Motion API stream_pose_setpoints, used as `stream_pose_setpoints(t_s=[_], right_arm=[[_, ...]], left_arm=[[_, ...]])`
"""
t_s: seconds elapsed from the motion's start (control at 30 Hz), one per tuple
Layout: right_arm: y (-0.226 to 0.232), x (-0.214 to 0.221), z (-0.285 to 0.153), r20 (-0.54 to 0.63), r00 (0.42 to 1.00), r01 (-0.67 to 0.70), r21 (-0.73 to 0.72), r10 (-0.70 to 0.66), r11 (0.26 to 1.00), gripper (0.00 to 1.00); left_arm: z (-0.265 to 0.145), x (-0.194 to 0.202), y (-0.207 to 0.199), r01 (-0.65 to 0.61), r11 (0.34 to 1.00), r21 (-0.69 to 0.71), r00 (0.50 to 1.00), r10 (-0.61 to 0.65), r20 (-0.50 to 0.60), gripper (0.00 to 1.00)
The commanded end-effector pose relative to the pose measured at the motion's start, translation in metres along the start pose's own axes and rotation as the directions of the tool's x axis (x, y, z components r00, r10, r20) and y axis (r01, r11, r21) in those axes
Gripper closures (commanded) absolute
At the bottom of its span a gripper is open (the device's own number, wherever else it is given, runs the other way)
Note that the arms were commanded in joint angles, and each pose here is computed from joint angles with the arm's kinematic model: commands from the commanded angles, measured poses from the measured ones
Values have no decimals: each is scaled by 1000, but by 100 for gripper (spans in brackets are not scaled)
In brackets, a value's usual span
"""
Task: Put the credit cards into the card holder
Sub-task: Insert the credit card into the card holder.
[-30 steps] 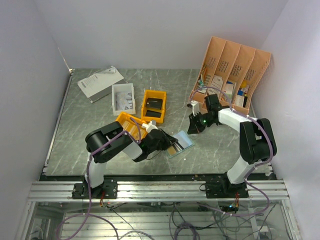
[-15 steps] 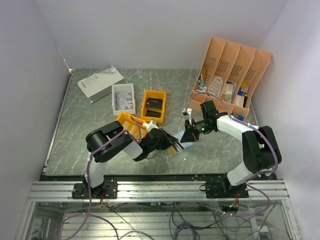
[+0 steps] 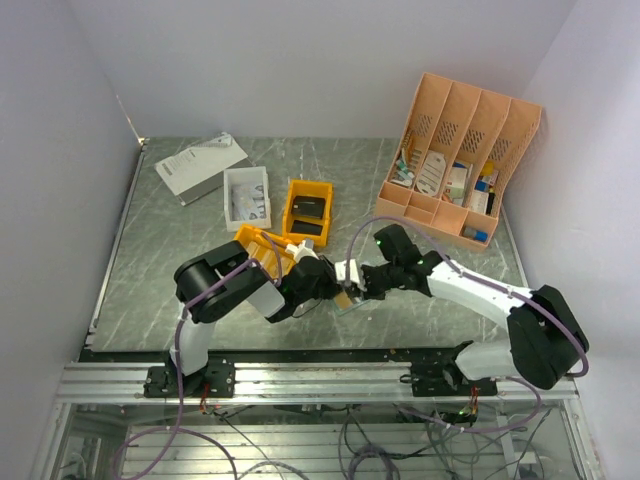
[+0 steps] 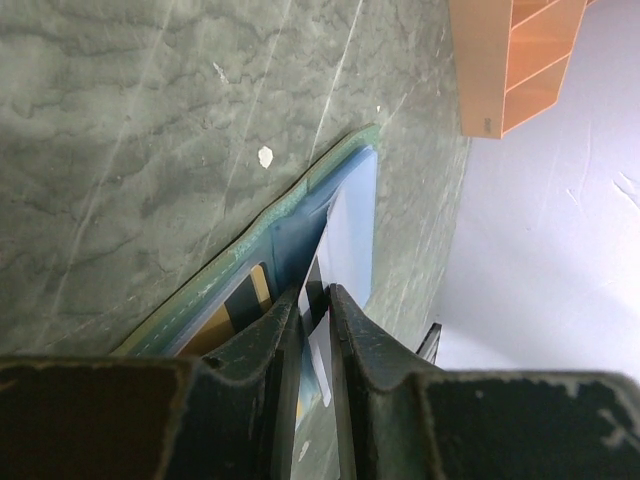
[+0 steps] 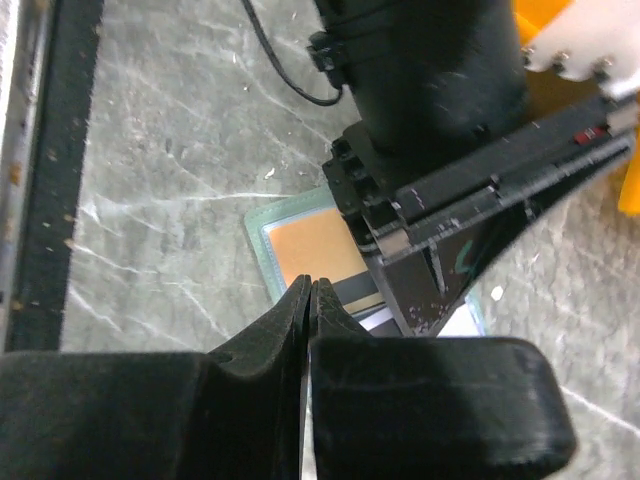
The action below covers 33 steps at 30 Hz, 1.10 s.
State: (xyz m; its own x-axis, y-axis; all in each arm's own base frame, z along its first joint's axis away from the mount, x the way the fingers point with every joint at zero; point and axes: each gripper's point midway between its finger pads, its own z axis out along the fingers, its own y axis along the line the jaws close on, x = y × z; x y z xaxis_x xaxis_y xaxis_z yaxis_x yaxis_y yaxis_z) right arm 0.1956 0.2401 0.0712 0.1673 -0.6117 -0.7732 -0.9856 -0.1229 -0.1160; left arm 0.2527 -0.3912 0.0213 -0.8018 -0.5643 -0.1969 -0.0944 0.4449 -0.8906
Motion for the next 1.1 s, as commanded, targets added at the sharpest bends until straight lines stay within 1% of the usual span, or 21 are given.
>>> stream_pose_setpoints(t_s=[0.0,0.03,0.13,0.3,0.4,0.6,0.87,1.07], right_arm=[[-18,11,10,-149,951,284,61,-272,957,100],[-21,13,11,-175,936,321,69,-305,945,100],[-29,19,14,-220,915,366,95,-339,926,100],[-25,26,18,-252,891,413,103,-377,905,100],[-26,30,20,-267,889,413,114,-372,904,100],[-22,34,24,-261,894,403,113,-364,908,100],[-12,37,31,-254,892,404,71,-375,912,100],[-15,49,29,-308,876,410,71,-371,909,100]], left_arm=[[-3,14,43,-8,995,-102,998,1,-64,72],[-4,14,43,-5,995,-101,998,-2,-66,72],[-3,15,42,-4,995,-96,997,-2,-72,72],[-3,15,41,-4,996,-90,997,-3,-73,72],[-4,15,40,-1,996,-86,997,-5,-72,72],[-5,15,38,-2,997,-79,997,-4,-71,72],[-6,13,37,3,997,-73,998,-8,-66,72],[-6,14,37,5,997,-72,998,-10,-69,72]])
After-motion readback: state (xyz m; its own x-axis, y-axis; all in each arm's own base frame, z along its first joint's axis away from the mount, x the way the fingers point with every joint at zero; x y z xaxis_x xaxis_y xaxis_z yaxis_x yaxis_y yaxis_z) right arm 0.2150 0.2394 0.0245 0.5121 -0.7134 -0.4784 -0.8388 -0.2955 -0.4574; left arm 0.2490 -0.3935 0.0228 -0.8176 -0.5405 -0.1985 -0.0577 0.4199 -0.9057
